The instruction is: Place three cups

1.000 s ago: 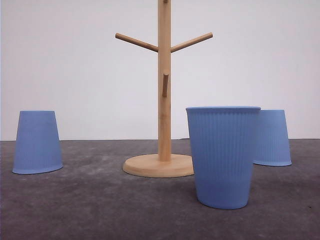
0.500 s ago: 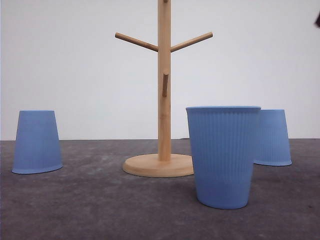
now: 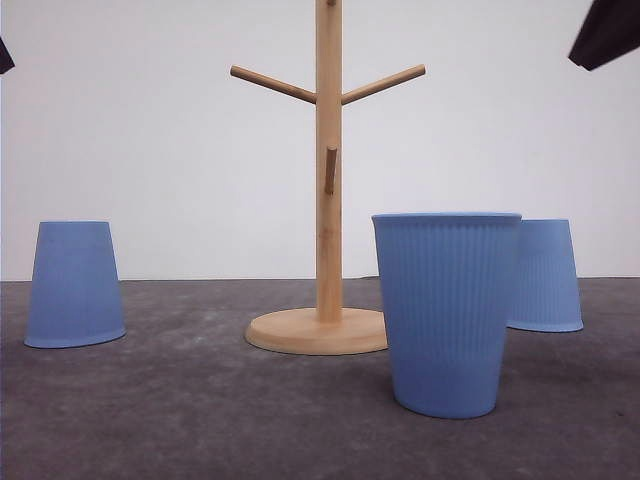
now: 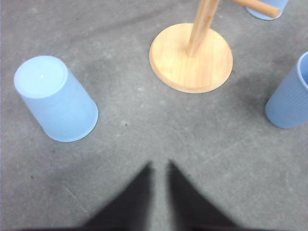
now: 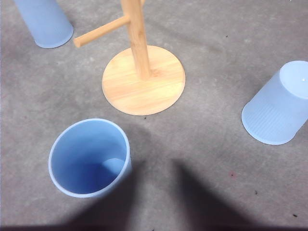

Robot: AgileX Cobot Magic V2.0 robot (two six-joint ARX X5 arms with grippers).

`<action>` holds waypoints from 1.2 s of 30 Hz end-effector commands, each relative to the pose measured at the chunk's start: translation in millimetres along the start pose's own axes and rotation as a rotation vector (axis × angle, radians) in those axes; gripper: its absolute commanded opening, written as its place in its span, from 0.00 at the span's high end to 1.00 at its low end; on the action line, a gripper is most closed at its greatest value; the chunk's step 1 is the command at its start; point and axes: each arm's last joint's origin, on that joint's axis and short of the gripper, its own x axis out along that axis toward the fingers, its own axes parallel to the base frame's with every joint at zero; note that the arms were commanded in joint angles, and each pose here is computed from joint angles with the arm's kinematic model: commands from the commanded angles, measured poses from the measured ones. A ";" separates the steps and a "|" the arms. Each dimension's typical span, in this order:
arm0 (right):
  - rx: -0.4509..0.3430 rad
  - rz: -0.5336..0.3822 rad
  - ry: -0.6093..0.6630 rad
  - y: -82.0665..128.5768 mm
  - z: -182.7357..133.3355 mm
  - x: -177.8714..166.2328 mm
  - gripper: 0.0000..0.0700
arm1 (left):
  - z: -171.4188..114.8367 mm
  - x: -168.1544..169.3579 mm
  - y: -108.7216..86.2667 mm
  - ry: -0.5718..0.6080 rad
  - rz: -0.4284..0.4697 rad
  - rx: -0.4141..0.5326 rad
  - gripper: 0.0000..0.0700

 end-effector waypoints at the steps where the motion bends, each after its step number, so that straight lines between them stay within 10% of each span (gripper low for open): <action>1: -0.014 0.000 -0.020 1.2 3.8 -3.0 0.27 | 4.4 -4.3 -1.0 -0.028 -0.004 0.020 0.39; 3: -0.015 -0.001 -0.023 1.4 3.5 -4.2 0.26 | 4.2 -6.1 -1.2 -0.037 -0.003 0.012 0.20; 16: 0.036 -0.047 -0.028 1.0 1.2 -9.9 0.26 | 5.4 20.3 13.6 0.091 0.075 -0.324 0.20; 36: 0.035 -0.046 -0.024 1.1 0.9 -9.9 0.26 | 22.6 146.0 75.0 0.114 0.157 -0.349 0.00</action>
